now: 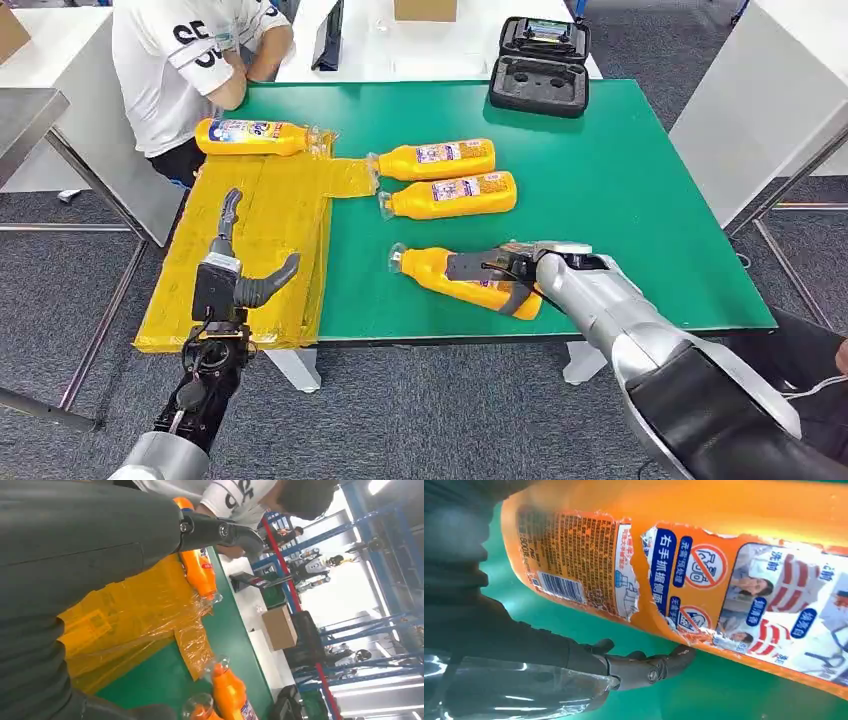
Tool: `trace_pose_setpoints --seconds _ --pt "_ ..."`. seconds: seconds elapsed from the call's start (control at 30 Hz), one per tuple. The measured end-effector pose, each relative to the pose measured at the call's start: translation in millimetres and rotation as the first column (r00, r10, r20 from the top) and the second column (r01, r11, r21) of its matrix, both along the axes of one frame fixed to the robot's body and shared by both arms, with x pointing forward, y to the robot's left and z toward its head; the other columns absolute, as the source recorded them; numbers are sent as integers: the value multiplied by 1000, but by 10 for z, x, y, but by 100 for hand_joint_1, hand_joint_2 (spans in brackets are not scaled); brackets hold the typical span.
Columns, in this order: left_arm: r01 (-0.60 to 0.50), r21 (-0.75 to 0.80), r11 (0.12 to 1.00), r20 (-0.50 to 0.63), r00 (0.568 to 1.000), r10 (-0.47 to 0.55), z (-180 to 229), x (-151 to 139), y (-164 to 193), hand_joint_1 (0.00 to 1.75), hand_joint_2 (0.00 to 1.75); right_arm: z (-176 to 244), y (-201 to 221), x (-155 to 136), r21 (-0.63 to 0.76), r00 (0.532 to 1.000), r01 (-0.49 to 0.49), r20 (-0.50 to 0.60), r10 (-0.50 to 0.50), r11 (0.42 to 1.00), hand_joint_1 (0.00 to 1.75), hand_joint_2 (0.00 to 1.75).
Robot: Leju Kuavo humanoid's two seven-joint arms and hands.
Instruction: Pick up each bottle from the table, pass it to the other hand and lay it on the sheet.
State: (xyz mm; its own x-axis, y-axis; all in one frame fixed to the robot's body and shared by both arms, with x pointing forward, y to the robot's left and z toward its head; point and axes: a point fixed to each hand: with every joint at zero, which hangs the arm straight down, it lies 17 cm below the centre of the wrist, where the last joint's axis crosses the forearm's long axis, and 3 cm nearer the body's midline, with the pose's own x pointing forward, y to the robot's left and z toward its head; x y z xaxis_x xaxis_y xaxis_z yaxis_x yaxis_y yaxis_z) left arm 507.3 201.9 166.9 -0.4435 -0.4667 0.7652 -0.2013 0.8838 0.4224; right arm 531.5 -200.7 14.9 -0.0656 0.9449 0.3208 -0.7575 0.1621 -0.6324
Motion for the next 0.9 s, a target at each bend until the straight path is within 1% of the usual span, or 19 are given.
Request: trace_pose_setpoints --seconds 0.17,0.2,0.23,0.27,0.3,0.33,0.67,0.77,0.83,0.87,0.9 --pt "-1 0 1000 -8 1000 1 -40 -18 1 0 175 -20 -19 -12 -21 1000 -4 -5 4 1000 0 175" --pt "-3 0 1000 -8 1000 3 -42 -20 6 0 175 -23 -22 -13 -24 1000 -5 -4 5 1000 9 175" --pt "-5 0 1000 -8 1000 5 -44 -22 9 0 175 -26 -24 -14 -30 1000 -8 -3 8 1000 24 175" --pt "-7 1 1000 -9 1000 7 -50 -24 14 0 175 -31 -29 -16 -33 1000 -9 -3 9 999 47 175" --pt "-7 0 1000 -9 1000 7 -54 -27 15 0 175 -35 -36 -17 -37 1000 -10 -3 10 999 103 175" --pt "-8 0 1000 -11 1000 8 -62 -30 16 0 175 -41 -40 -21 -41 1000 -12 -3 12 999 138 175" --pt "-9 -1 1000 -22 1000 9 -120 -59 21 0 175 -77 -70 -39 -54 1000 -16 -5 16 998 138 175" --pt "-9 -1 1000 -23 1000 9 -123 -61 21 0 175 -79 -71 -40 -54 1000 -16 -5 16 998 166 175" --pt "-9 -1 1000 -23 1000 9 -123 -61 21 0 175 -79 -70 -40 -54 1000 -16 -5 16 998 171 175" --pt "-8 -1 1000 -23 1000 8 -124 -61 20 0 175 -79 -72 -39 -54 1000 -16 -4 15 998 169 175" --pt "-8 0 1000 -23 1000 8 -124 -61 20 0 175 -78 -70 -37 -53 1000 -16 -2 15 998 171 175"
